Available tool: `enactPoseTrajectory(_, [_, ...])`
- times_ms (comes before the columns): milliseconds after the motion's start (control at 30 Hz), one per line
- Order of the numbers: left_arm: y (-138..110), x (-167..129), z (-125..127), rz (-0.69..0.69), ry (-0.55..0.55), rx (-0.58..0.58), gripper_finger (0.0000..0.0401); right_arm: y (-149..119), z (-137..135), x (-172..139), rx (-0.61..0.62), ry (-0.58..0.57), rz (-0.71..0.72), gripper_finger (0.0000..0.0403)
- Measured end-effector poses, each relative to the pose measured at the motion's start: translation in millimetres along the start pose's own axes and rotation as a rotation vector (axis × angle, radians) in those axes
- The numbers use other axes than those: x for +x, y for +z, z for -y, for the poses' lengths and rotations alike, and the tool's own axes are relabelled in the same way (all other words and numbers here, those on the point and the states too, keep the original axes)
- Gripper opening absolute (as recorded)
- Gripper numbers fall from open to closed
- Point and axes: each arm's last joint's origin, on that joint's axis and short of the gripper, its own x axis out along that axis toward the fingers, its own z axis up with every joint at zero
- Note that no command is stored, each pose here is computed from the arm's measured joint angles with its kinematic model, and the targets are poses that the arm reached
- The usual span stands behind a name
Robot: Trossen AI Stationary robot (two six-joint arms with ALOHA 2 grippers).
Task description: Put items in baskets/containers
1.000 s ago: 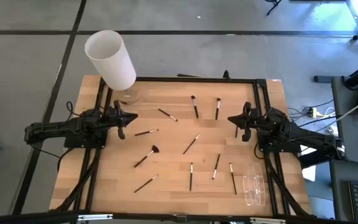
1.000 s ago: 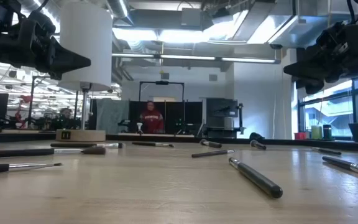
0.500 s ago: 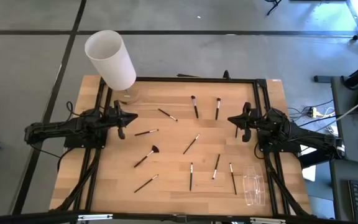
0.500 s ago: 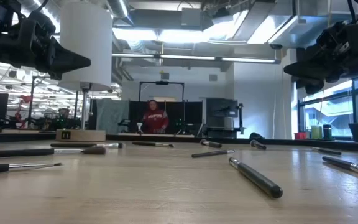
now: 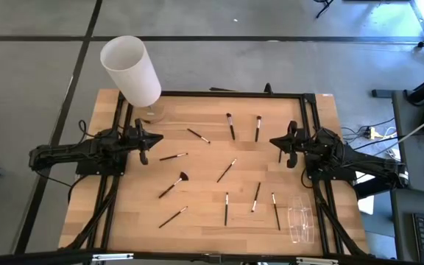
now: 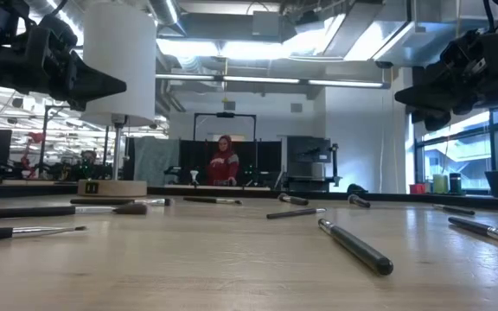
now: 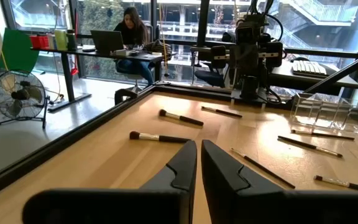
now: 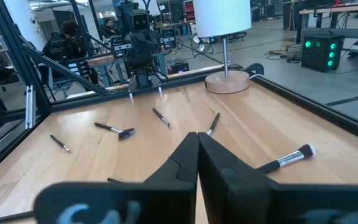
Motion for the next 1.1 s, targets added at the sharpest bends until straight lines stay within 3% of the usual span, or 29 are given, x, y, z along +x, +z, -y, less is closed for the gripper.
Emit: enactPoseTrajectory(1100, [0.3,0.0,0.0,0.003,0.0,-0.024,0.002,0.1,0.0,0.0,0.0,0.0,0.001,0.001])
